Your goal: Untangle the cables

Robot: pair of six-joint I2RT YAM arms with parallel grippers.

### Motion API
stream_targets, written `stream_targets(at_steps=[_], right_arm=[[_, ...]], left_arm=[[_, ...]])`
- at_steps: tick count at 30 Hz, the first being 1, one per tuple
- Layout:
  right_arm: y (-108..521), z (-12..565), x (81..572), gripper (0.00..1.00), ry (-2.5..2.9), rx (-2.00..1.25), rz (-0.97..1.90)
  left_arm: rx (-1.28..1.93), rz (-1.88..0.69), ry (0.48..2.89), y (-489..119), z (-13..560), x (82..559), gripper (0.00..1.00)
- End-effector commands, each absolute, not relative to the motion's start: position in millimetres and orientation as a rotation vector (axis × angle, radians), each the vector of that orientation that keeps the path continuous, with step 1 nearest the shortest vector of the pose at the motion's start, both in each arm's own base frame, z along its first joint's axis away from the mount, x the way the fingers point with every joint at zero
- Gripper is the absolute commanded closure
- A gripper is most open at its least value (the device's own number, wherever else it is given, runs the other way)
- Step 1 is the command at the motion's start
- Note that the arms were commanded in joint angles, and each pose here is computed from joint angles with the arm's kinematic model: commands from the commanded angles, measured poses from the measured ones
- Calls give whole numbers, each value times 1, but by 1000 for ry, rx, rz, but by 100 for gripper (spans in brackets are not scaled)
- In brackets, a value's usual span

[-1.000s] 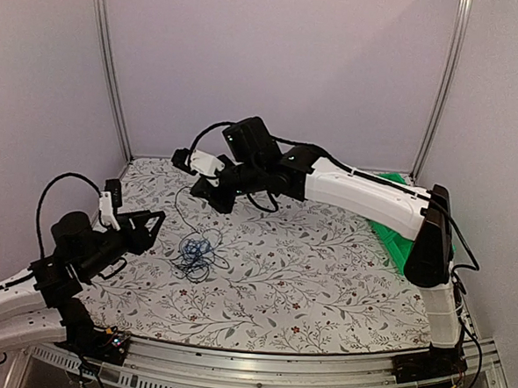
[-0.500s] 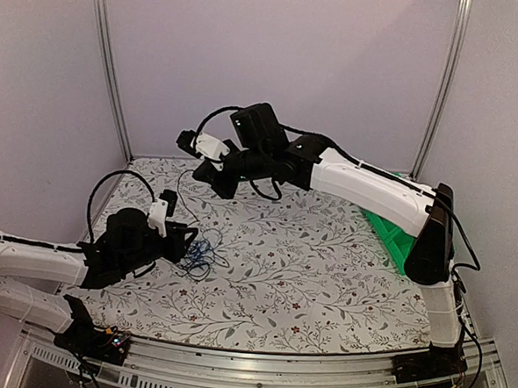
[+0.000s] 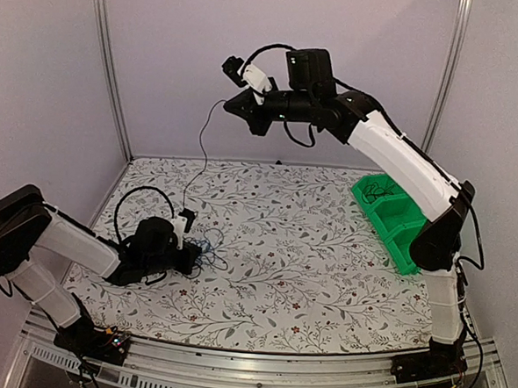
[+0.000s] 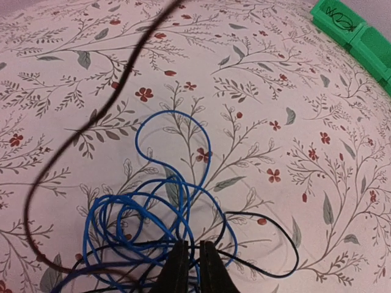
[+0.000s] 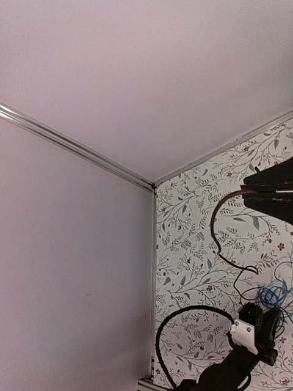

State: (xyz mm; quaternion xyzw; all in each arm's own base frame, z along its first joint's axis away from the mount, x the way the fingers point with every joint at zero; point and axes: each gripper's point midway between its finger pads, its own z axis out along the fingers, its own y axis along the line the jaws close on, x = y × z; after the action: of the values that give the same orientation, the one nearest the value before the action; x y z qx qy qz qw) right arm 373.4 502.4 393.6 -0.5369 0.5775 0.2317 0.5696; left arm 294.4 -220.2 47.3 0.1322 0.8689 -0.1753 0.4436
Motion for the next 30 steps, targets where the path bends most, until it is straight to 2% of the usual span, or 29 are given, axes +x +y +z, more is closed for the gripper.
stream_targets(at_steps=[1,2,8,13,23,30], right_arm=[[440,498,376,100,1210,-1123,456],[429,510,380,100,1195,-1104,431],[359,566,399,100,1152,-966,291],[329,568,408,100,1177,-952,194],[298,463,448,100,1426,-1007,158],[252,392,479,100,1571,-924,151]], left_arm=[[274,-411,2187,-213,36,301,97],[268,-404,2198,-211,32,301,100],[238,-376,2252,-201,17,305,100],[241,-381,2253,-201,21,307,100],[247,-523,2157,-223,75,303,69],[247,-540,2107,-223,107,301,61]])
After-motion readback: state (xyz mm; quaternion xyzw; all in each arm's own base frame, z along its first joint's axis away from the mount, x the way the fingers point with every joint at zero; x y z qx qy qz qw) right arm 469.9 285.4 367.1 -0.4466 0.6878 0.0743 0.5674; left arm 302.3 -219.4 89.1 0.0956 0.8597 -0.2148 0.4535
